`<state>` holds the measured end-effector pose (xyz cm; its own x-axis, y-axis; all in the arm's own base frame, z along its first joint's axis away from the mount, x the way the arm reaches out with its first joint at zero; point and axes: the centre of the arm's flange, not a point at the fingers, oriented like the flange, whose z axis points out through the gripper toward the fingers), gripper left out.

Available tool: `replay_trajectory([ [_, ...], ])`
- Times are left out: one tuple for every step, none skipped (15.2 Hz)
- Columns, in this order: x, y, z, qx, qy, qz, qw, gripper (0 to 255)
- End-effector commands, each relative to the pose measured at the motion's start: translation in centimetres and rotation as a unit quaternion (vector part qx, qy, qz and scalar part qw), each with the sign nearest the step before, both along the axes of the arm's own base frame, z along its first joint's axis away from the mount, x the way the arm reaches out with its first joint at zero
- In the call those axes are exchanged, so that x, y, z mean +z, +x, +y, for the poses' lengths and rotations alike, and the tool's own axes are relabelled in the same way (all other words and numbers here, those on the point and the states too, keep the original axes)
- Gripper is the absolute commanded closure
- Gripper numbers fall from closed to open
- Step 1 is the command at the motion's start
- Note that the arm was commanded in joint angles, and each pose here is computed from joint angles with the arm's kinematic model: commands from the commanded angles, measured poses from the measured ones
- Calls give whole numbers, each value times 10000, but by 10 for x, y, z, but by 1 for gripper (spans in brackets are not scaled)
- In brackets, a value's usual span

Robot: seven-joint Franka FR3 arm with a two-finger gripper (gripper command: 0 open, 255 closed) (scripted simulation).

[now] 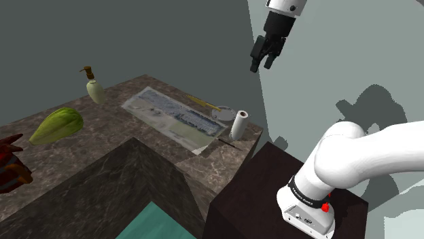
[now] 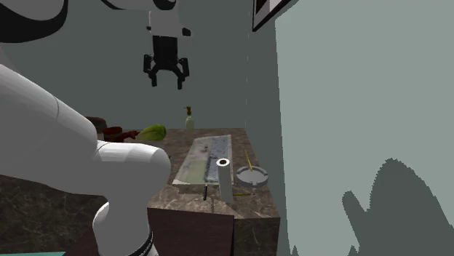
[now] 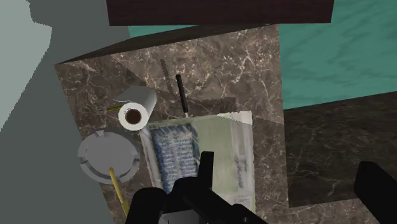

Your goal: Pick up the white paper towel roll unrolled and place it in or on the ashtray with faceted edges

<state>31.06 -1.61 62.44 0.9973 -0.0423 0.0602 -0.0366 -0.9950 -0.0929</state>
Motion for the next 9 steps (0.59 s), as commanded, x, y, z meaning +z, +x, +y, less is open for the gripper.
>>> replay_trajectory([
  [0, 0, 0, 0, 0, 0, 10000, 0],
  [-12, 2, -5, 16, -20, -9, 10000, 0],
  [-23, 4, -10, 32, -40, -18, 10000, 0],
  [-35, 5, -16, 47, -59, -28, 10000, 0],
  [-47, 7, -21, 63, -79, -37, 9999, 0],
  [-58, 9, -26, 79, -99, -46, 9999, 0],
  [-70, 11, -32, 95, -119, -55, 9999, 0],
  [-81, 13, -37, 111, -139, -64, 9998, 0],
  [-93, 15, -43, 127, -158, -74, 9998, 0],
])
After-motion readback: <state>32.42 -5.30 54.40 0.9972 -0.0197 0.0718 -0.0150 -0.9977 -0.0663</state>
